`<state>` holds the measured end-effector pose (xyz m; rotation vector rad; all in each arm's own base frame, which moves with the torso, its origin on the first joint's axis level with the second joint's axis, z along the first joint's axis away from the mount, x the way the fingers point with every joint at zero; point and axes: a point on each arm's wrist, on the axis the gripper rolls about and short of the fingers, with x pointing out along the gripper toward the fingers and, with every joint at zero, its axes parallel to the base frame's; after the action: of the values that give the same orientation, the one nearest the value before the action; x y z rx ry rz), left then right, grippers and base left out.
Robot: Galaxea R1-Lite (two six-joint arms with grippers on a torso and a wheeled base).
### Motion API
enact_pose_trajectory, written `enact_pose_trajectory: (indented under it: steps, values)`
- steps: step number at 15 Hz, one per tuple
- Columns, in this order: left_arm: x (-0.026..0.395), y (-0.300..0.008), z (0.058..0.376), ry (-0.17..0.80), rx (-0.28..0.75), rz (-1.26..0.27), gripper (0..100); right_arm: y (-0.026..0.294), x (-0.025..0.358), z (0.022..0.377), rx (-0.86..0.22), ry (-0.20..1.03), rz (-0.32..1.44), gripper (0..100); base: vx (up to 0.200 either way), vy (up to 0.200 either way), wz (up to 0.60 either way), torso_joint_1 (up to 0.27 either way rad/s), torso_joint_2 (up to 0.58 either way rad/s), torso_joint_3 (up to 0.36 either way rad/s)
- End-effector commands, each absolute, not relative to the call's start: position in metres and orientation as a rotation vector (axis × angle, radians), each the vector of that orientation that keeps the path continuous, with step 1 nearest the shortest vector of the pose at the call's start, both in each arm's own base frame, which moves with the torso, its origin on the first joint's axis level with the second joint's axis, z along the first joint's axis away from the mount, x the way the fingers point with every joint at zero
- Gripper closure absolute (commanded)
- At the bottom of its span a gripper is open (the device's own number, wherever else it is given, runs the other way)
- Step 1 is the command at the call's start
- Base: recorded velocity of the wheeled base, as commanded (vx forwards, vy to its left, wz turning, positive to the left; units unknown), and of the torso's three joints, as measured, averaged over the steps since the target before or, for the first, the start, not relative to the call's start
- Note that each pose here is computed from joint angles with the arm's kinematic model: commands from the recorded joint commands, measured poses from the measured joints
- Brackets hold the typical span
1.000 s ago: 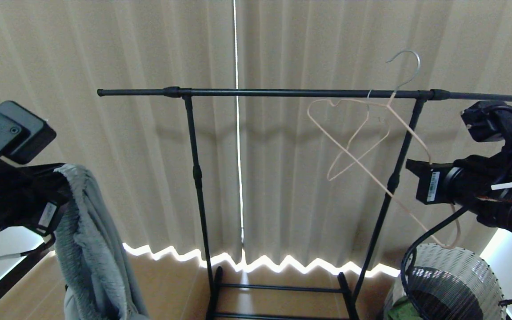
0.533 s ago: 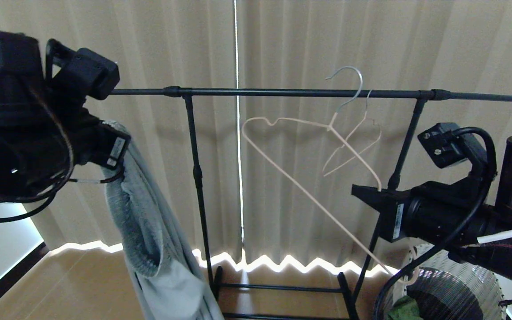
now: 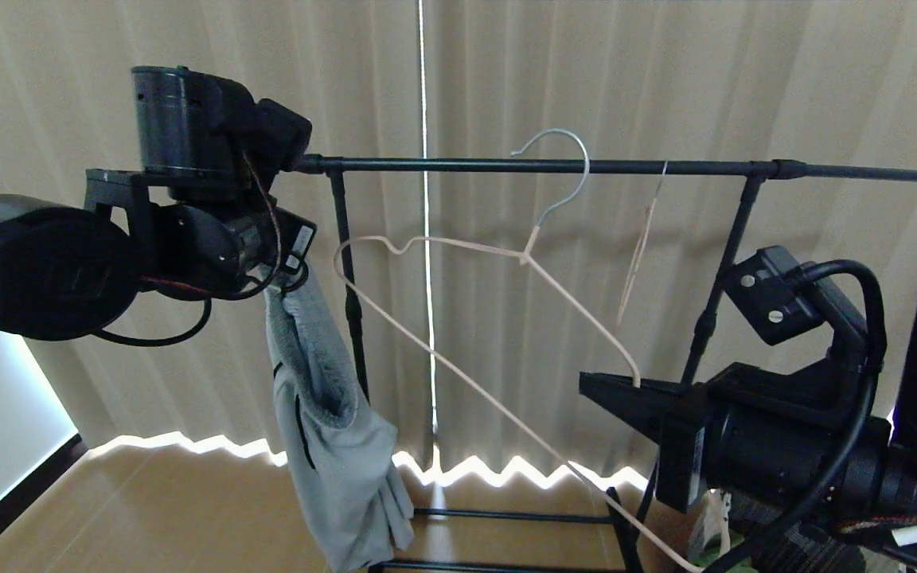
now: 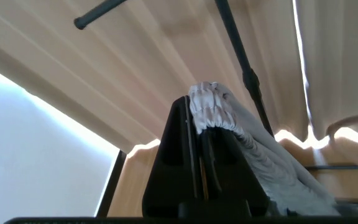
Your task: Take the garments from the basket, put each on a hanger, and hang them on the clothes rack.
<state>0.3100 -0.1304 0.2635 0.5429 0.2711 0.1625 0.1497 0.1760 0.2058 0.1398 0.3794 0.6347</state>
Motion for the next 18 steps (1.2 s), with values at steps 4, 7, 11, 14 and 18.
enact_pose_trajectory:
  steps: [4,7,11,14,18]
  values:
    - [0.312,-0.131,0.263,0.272,0.543,0.163,100,0.183,0.141,0.201,0.123,0.397,0.681,100,0.000,0.000,0.00,0.000,0.00,0.000]
    - [0.312,-0.131,0.261,0.277,0.545,0.170,100,0.186,0.140,0.200,0.119,0.402,0.689,100,0.000,0.000,0.00,0.000,0.00,0.000]
    - [0.304,-0.130,0.264,0.275,0.545,0.175,100,0.200,0.152,0.193,0.110,0.428,0.677,100,0.000,0.000,0.00,0.000,0.00,0.000]
    - [0.300,-0.129,0.263,0.280,0.550,0.180,100,0.224,0.170,0.193,0.169,0.448,0.653,100,0.000,0.000,0.00,0.000,0.00,0.000]
    - [0.300,-0.129,0.264,0.278,0.548,0.181,100,0.246,0.186,0.192,0.207,0.458,0.641,100,0.000,0.000,0.00,0.000,0.00,0.000]
